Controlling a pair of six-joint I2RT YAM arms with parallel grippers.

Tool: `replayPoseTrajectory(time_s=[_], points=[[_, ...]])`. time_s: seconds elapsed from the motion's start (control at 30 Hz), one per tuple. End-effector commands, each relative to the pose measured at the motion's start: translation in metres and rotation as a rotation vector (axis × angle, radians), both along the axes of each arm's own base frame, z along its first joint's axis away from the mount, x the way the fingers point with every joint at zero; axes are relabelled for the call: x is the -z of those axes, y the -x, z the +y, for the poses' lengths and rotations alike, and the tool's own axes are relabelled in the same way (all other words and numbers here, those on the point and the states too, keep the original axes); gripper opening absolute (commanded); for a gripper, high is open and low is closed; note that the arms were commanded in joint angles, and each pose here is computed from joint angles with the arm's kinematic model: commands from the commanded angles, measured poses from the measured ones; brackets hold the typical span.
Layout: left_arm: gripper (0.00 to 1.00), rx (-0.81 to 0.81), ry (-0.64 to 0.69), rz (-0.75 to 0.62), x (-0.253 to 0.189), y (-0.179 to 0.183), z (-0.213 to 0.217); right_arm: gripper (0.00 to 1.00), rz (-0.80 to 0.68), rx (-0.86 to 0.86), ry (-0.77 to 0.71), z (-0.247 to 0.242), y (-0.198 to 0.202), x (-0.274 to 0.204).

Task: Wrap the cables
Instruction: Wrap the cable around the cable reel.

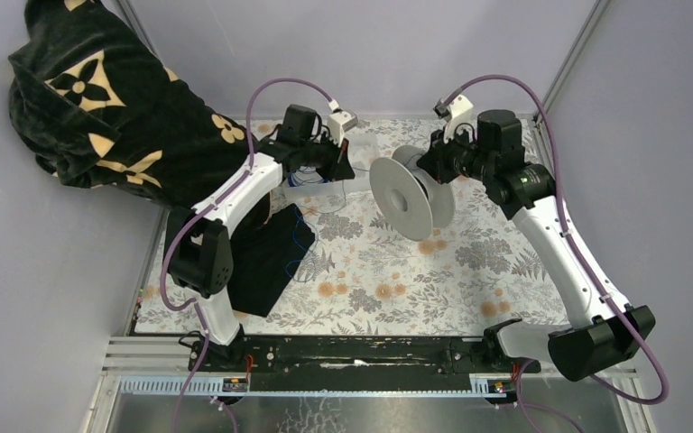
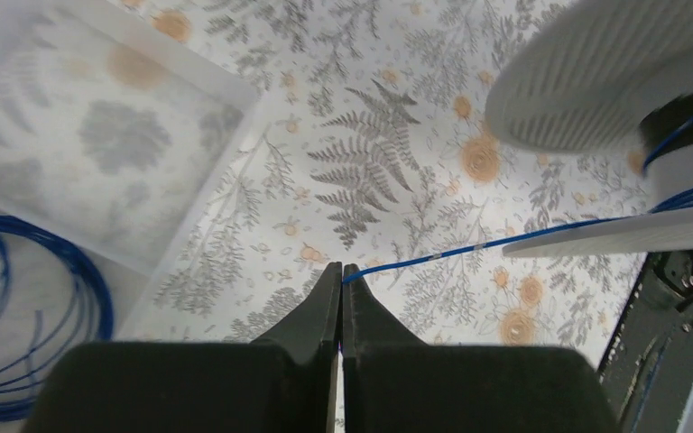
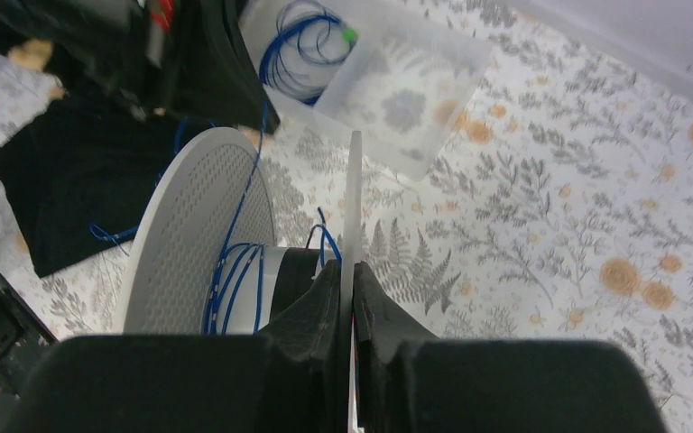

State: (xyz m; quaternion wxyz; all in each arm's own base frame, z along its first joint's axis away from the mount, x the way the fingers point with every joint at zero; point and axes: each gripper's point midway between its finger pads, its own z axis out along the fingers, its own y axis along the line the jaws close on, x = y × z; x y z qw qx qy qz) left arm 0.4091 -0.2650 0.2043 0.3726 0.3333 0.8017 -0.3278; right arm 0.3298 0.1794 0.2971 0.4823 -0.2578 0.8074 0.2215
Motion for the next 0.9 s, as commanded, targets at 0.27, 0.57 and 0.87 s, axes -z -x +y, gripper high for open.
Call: replayPoseTrajectory(time_s=[0.27, 0.57, 0.87], points=[[0.01, 0.007, 0.029, 0.077, 0.056, 0.011, -0.007, 0.0, -0.088, 0.245, -0.149, -0.018, -0.033, -0.092], [0.15, 0.174, 0.117, 0.085, 0.06, 0.047, -0.03, 0.0, -0.059, 0.285, -0.199, -0.015, -0.047, -0.101], [0.32, 0.25, 0.138, 0.031, 0.056, 0.058, -0.032, 0.0, -0.081, 0.295, -0.187, -0.022, -0.049, -0.108]])
